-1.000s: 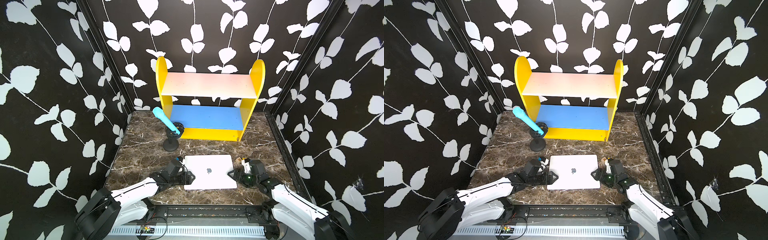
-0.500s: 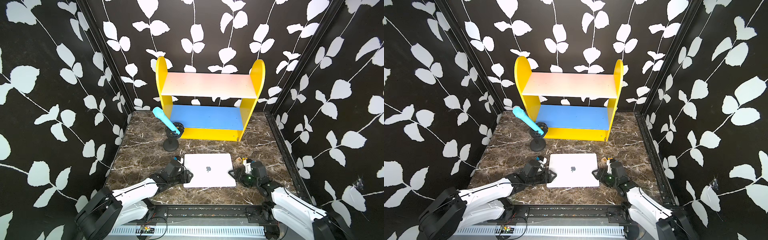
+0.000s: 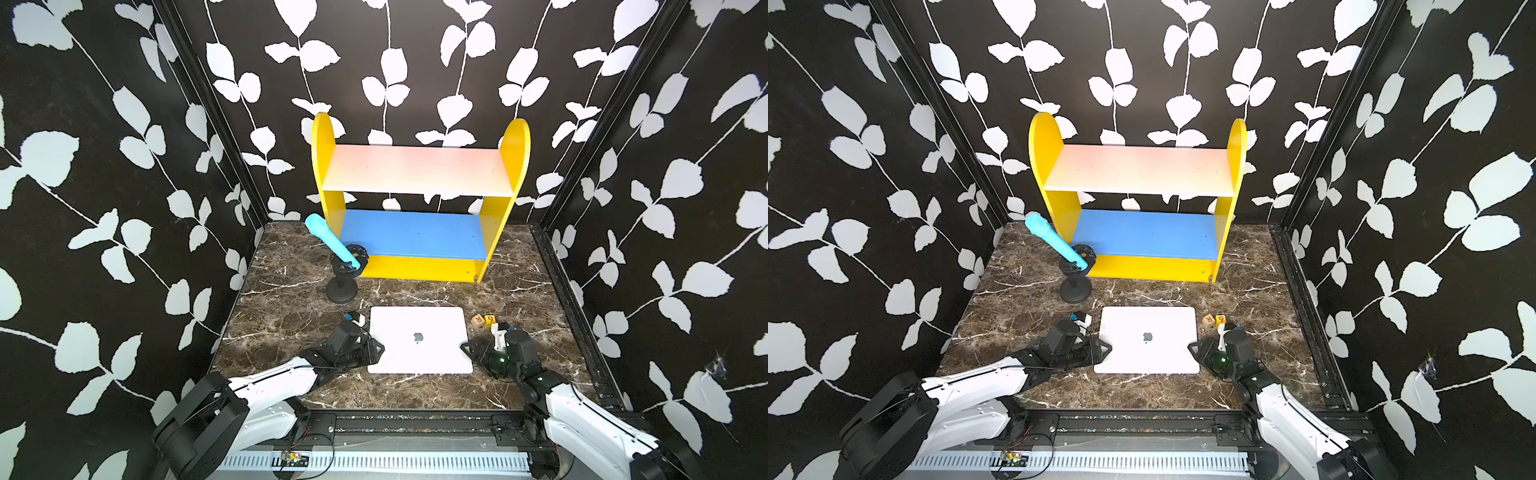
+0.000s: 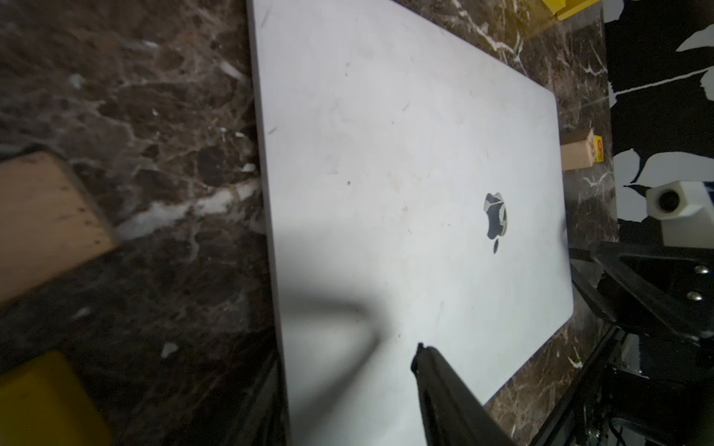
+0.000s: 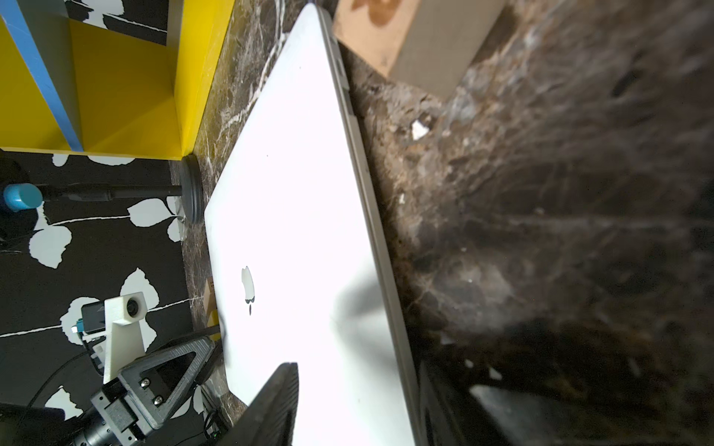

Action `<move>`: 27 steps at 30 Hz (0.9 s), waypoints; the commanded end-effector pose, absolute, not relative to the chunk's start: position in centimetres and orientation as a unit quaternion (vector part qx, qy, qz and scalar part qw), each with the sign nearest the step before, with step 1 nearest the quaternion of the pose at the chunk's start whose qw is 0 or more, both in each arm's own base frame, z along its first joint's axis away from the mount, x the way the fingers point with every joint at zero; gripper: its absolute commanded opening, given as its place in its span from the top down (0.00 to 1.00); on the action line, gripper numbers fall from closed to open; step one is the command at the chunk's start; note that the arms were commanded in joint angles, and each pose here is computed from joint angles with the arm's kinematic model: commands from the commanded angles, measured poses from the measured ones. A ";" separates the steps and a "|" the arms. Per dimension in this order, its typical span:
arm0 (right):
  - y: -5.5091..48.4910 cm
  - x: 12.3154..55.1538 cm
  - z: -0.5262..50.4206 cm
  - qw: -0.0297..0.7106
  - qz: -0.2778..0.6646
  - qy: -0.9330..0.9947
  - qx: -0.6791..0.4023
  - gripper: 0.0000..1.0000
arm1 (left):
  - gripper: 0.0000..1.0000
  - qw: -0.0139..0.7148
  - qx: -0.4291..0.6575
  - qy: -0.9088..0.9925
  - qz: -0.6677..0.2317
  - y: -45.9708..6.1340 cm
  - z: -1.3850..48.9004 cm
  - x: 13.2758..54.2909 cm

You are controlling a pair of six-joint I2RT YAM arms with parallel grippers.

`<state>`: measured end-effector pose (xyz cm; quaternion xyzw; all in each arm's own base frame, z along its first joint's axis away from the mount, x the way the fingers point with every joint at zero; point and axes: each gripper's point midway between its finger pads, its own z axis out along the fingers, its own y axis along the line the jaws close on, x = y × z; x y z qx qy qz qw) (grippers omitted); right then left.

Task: Close the laptop lid and set it aside
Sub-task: Pick up the laptop from the center of the board.

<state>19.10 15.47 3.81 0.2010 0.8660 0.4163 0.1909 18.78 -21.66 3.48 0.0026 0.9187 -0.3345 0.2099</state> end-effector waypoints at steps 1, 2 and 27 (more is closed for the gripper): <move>19.3 16.4 7.2 0.123 0.521 0.835 0.128 0.51 | 0.45 0.117 0.085 0.871 -0.469 -26.4 6.0 14.1; 19.3 16.4 7.3 0.126 0.523 0.833 0.128 0.51 | 0.45 0.117 0.086 0.869 -0.473 -26.5 6.2 14.1; 19.2 16.8 9.2 0.155 0.547 0.812 0.133 0.52 | 0.60 0.155 0.087 0.840 -0.512 -26.8 9.7 14.4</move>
